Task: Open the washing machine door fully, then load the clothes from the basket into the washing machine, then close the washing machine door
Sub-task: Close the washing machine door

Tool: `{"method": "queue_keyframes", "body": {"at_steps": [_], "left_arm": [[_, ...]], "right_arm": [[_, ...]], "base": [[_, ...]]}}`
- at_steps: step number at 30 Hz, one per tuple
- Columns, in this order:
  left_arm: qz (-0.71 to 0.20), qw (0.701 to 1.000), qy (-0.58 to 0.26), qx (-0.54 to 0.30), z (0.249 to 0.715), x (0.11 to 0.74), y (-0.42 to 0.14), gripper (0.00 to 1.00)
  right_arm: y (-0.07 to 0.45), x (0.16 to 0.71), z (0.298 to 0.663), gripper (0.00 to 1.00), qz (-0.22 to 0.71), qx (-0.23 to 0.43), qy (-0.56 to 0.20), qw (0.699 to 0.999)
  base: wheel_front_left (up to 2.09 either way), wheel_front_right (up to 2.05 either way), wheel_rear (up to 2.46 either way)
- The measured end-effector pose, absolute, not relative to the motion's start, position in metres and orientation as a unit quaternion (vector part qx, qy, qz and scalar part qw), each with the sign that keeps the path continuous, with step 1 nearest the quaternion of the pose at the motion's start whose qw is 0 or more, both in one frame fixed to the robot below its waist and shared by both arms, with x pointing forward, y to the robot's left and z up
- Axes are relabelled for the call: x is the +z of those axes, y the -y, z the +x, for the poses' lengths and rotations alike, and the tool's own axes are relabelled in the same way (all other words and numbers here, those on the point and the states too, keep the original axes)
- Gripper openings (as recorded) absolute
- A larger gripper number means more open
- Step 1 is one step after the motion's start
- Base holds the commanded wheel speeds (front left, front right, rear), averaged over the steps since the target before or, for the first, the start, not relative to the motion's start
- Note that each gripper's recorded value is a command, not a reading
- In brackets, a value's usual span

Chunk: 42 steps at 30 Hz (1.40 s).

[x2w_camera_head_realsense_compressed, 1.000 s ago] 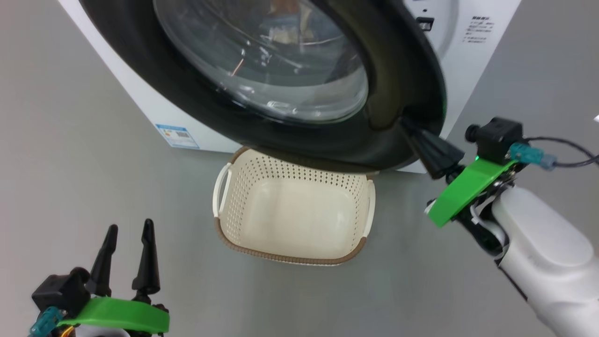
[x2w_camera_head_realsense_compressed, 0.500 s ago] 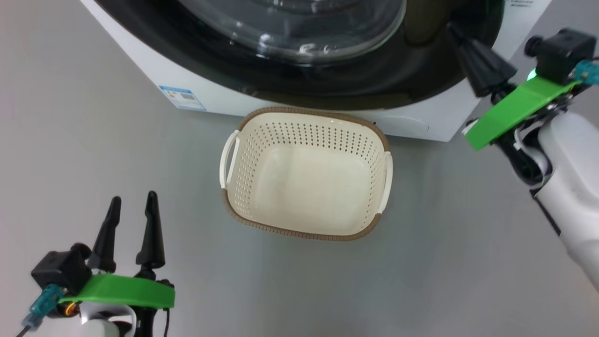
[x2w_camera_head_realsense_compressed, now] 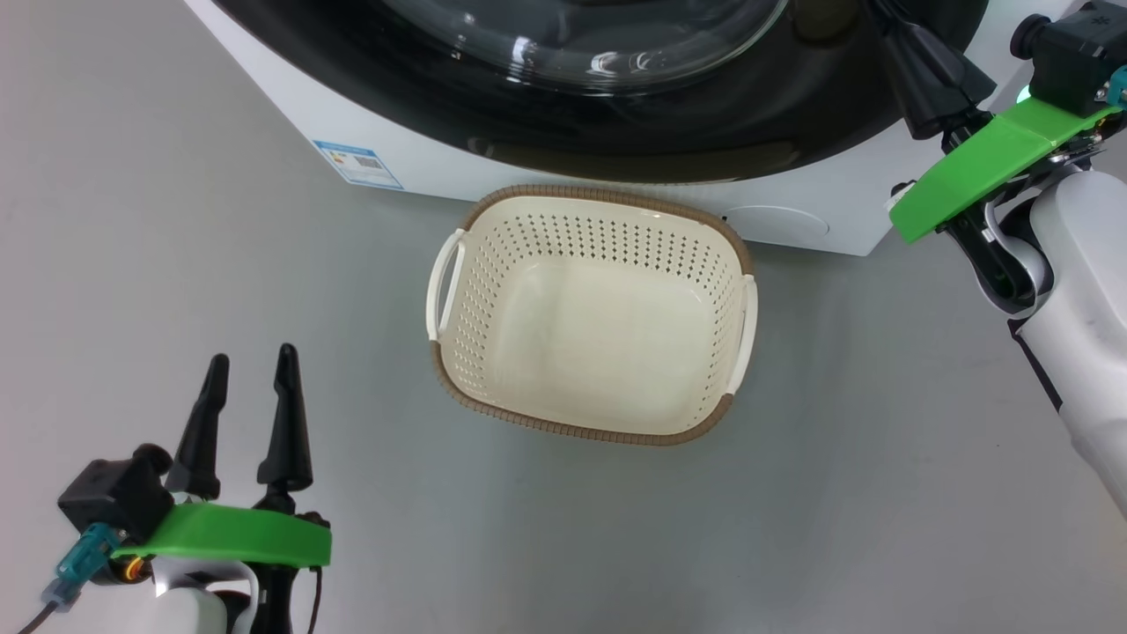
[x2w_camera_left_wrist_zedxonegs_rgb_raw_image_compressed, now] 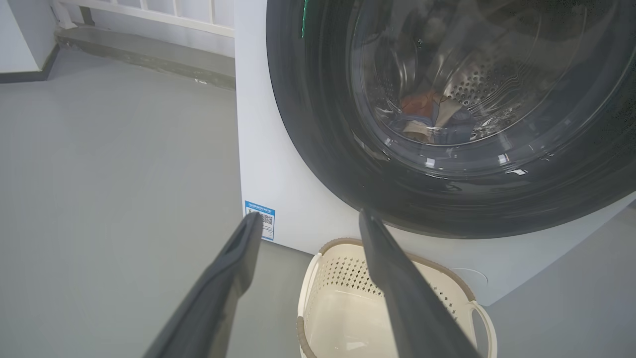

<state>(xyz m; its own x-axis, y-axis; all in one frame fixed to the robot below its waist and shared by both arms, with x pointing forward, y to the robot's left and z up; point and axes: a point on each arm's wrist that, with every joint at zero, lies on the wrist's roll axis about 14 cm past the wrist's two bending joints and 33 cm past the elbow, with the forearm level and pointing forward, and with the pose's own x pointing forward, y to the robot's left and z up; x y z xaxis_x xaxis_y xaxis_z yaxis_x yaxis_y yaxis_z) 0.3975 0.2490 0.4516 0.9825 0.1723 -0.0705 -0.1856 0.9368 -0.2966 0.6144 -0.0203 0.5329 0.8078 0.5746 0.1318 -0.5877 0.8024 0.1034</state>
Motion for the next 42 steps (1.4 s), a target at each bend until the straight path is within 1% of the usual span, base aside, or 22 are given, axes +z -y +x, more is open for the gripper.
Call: {"method": "queue_keyframes", "body": {"at_steps": [6,7,8,9,10,11,17,25,32,33,35,42], "left_arm": [[-0.155,0.984,-0.015,0.087,0.398,0.456,-0.247,1.00],[-0.155,0.984,-0.013,0.087,0.398,0.457,-0.247,1.00],[-0.155,0.984,-0.012,0.086,0.398,0.458,-0.247,1.00],[-0.156,0.984,-0.011,0.085,0.398,0.459,-0.246,1.00],[-0.156,0.984,-0.010,0.084,0.398,0.460,-0.246,1.00],[-0.156,0.984,-0.008,0.083,0.398,0.461,-0.245,1.00],[-0.157,0.985,0.010,0.069,0.399,0.475,-0.240,1.00],[-0.157,0.987,0.022,0.039,0.396,0.487,-0.227,1.00],[-0.160,0.987,0.029,0.009,0.394,0.495,-0.210,1.00],[-0.160,0.987,0.029,0.009,0.394,0.495,-0.210,1.00],[-0.163,0.986,0.031,-0.004,0.393,0.498,-0.201,1.00],[-0.163,0.985,0.041,-0.027,0.393,0.506,-0.185,1.00]], "right_arm": [[0.023,0.541,0.612,0.00,0.070,0.302,0.053,0.949],[0.025,0.542,0.611,0.10,0.070,0.301,0.054,0.950],[0.026,0.543,0.610,0.33,0.070,0.299,0.055,0.950],[0.028,0.545,0.609,0.44,0.069,0.298,0.056,0.950],[0.029,0.546,0.608,0.75,0.068,0.297,0.057,0.951],[0.031,0.546,0.606,1.00,0.067,0.295,0.057,0.952],[0.047,0.546,0.582,1.00,0.068,0.283,0.052,0.955],[0.070,0.555,0.538,1.00,0.075,0.263,0.061,0.960],[0.101,0.560,0.503,1.00,0.078,0.227,0.069,0.968],[0.101,0.560,0.503,1.00,0.078,0.227,0.069,0.968],[0.118,0.563,0.490,1.00,0.080,0.205,0.072,0.973],[0.149,0.567,0.457,1.00,0.092,0.160,0.083,0.979]], "base": [[0.00,0.00,0.00],[0.00,0.00,0.00],[0.00,0.00,0.00],[0.00,0.00,0.00],[0.00,0.00,0.00],[0.00,0.00,0.00],[0.00,0.00,0.00],[0.00,0.00,0.00],[0.00,0.00,0.00],[0.00,0.00,0.00],[0.00,0.00,0.00],[0.00,0.00,0.00]]}}
